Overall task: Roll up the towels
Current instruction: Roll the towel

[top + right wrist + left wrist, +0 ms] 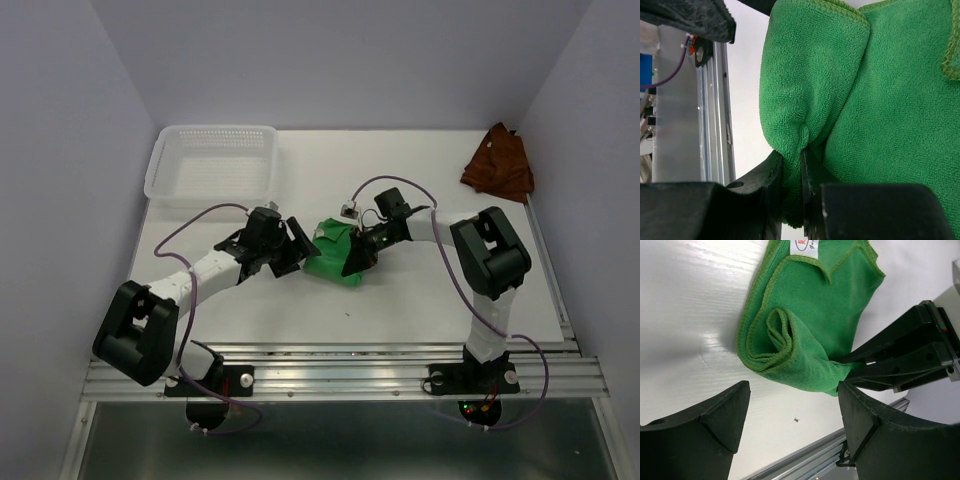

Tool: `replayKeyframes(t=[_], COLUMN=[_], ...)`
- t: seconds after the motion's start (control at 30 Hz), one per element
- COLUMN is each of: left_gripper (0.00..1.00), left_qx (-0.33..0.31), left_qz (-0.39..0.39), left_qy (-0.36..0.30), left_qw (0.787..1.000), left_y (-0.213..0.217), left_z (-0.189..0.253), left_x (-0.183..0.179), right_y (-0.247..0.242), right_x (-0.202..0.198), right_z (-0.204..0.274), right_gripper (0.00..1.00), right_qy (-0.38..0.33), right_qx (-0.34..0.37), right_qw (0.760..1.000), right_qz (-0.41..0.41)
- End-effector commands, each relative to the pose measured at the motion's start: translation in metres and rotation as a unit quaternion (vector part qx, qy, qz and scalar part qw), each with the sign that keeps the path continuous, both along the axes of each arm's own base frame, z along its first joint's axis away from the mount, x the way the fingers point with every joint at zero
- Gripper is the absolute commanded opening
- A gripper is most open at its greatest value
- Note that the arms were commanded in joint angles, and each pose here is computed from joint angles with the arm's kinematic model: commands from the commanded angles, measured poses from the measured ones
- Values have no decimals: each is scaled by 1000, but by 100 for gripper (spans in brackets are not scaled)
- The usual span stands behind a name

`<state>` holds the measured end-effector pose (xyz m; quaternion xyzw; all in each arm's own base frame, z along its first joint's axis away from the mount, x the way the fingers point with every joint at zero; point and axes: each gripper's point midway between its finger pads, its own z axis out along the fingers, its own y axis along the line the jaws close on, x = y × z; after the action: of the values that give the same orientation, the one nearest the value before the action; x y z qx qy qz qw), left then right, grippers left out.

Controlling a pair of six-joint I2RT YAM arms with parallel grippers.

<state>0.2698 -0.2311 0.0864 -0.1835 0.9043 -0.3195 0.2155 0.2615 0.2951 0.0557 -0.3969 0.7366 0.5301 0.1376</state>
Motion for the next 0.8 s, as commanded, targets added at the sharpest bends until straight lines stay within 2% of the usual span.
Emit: replayKeyframes(t=[0.0,0.4,0.53,0.6,0.73,0.77], left_gripper=[81,80,76,71,48,44], left_qx=[-13,11,13,23,33,35], left_qz=[-19,-16,-18,-14,-5,-3], left_qy=[-35,-11,-7,-1,7,6], left_qw=[999,1000,1000,1000,999,999], left_y=[-9,-11,-15,-15,-15,-14], left_z=[7,-21,-28,-36,-44,-44], left_x=[10,20,27,31,37,37], right_y=[5,0,-1,-2,-3,-3], right_x=[12,18,15,15,21,23], right_z=[5,1,-1,-2,9,9], right_gripper=[1,1,3,9,30,30], right_qy=[13,46,42,33,-14,-21], right_qx=[21,35,37,32,32,29], right_qw=[1000,998,998,999,999,999], right_qz=[-17,-28,-23,-25,-23,-23])
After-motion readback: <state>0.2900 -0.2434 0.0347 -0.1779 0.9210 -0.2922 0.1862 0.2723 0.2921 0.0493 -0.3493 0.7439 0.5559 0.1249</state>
